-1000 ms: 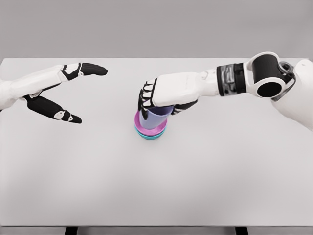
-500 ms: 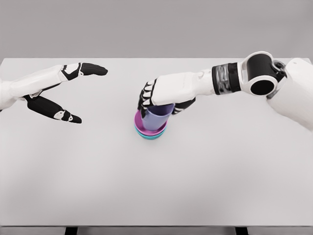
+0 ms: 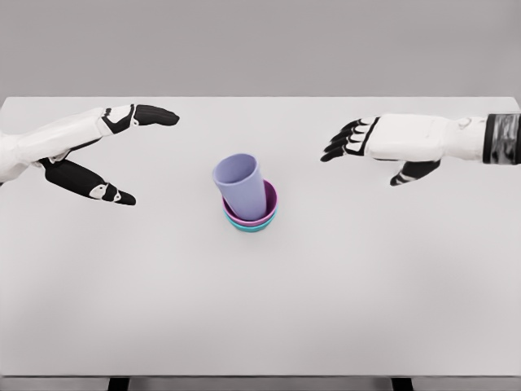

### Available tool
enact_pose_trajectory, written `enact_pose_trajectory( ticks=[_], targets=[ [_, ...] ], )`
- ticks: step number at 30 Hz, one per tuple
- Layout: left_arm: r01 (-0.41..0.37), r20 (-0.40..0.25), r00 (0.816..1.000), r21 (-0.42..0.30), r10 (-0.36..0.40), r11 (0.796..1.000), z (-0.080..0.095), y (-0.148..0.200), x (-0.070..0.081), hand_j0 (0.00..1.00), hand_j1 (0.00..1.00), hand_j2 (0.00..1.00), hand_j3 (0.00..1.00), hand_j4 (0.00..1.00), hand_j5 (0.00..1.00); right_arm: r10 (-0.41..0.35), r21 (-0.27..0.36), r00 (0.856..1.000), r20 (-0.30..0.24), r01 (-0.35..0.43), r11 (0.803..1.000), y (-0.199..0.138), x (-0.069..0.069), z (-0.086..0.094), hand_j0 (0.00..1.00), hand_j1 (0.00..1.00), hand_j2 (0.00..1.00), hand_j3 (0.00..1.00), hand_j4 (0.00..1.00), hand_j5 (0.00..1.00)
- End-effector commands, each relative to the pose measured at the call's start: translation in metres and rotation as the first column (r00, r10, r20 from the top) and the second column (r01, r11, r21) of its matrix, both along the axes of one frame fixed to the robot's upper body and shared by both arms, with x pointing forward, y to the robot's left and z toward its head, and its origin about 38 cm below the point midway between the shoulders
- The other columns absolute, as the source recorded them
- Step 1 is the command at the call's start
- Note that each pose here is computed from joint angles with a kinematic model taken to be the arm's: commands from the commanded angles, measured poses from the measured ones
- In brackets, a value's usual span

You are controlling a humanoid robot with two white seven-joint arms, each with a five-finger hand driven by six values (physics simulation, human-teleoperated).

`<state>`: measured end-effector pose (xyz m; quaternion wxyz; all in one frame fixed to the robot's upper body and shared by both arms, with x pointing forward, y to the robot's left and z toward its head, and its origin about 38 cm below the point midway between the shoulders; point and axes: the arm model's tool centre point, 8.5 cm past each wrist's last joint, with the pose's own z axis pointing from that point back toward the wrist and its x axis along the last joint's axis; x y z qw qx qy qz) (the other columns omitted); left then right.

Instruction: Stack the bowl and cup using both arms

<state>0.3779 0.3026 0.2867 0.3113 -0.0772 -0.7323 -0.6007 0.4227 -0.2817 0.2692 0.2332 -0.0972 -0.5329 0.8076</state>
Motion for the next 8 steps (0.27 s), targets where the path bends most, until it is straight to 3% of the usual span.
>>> enact_pose_trajectory(
  ticks=[1,3,8],
  targets=[
    [-0.001,-0.005,1.0,-0.006,0.001,1.0,0.001,0.001,0.0,1.0,1.0,1.0,1.0,1.0,1.0,-0.129,-0.023,0.991,0.023,0.13,0.991,-0.053,0.003,0.021,1.0,1.0,1.0,1.0,1.0,1.0],
    [-0.003,-0.009,1.0,-0.005,0.003,1.0,-0.001,0.001,0.0,1.0,1.0,1.0,1.0,1.0,1.0,-0.196,-0.05,0.981,0.0,0.196,0.979,-0.079,0.003,0.015,1.0,1.0,1.0,1.0,1.0,1.0],
    [-0.003,-0.009,1.0,-0.003,0.003,1.0,-0.001,0.001,0.0,1.0,1.0,1.0,1.0,1.0,1.0,-0.198,-0.053,0.98,-0.004,0.198,0.979,-0.08,0.002,0.013,1.0,1.0,1.0,1.0,1.0,1.0]
  ],
)
